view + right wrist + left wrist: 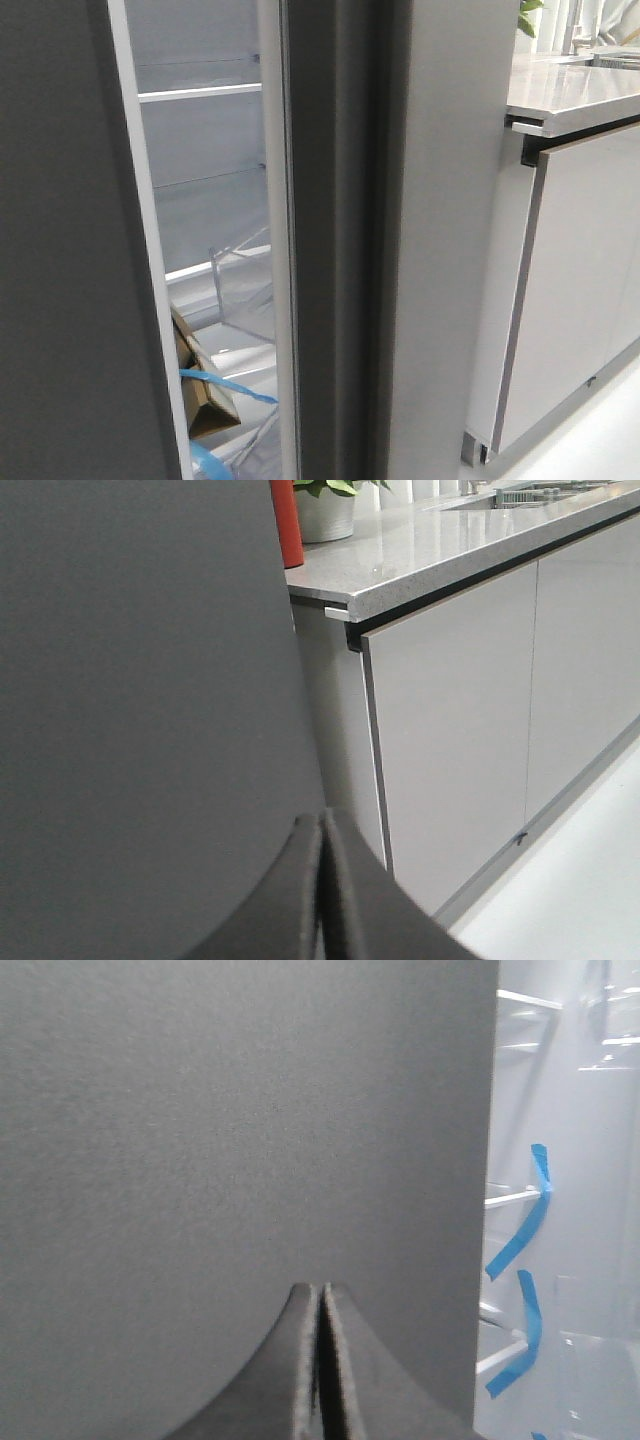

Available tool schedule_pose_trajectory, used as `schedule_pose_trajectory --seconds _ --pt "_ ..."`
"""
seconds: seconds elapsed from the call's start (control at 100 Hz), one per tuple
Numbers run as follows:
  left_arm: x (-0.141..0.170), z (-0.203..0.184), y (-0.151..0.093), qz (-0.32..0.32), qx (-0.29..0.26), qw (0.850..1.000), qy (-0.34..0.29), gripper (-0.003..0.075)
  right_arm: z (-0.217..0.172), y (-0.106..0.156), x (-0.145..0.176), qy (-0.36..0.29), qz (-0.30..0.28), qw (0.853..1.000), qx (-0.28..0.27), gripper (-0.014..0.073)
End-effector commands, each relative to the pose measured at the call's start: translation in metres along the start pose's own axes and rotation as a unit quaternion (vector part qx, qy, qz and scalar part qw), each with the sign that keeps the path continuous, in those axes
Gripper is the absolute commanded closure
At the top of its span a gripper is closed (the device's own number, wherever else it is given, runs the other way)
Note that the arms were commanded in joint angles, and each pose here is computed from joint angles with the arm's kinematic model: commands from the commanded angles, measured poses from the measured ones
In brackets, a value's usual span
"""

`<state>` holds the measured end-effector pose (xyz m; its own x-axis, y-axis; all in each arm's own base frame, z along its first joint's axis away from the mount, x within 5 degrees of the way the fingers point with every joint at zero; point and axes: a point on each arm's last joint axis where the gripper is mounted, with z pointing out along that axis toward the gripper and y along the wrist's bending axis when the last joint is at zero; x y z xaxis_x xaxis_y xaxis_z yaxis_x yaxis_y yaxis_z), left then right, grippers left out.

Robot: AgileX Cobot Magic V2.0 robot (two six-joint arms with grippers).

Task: Close fridge door
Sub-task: 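Push the door with both grippers toward the fridge body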

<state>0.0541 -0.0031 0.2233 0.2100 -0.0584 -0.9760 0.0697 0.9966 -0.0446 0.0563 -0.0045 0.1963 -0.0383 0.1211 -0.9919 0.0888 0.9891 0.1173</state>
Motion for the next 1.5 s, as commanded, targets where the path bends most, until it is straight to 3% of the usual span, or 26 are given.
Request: schedule_pose_trajectory --seconds 0.0,1.219,1.359,1.439,1.489 --pt "0.005 -0.001 0.000 -0.005 0.003 1.000 -0.024 0.0740 -0.001 0.000 -0.002 -0.043 -0.003 0.999 0.000 0.0640" --pt "0.005 -0.001 0.000 -0.005 0.003 1.000 -0.024 0.0740 -0.001 0.000 -0.002 -0.043 -0.003 0.999 0.000 0.0640" --pt "0.005 -0.001 0.000 -0.005 0.003 1.000 -0.024 0.0740 -0.002 0.000 -0.009 -0.081 -0.003 0.997 -0.003 0.0640" --pt "0.005 -0.001 0.000 -0.005 0.003 1.000 -0.024 0.0740 -0.002 0.000 -0.013 -0.101 0.021 0.995 -0.005 0.0640" --pt "0.005 -0.001 0.000 -0.005 0.003 1.000 -0.024 0.0740 -0.003 -0.001 -0.015 -0.112 0.066 0.992 -0.006 0.0640"
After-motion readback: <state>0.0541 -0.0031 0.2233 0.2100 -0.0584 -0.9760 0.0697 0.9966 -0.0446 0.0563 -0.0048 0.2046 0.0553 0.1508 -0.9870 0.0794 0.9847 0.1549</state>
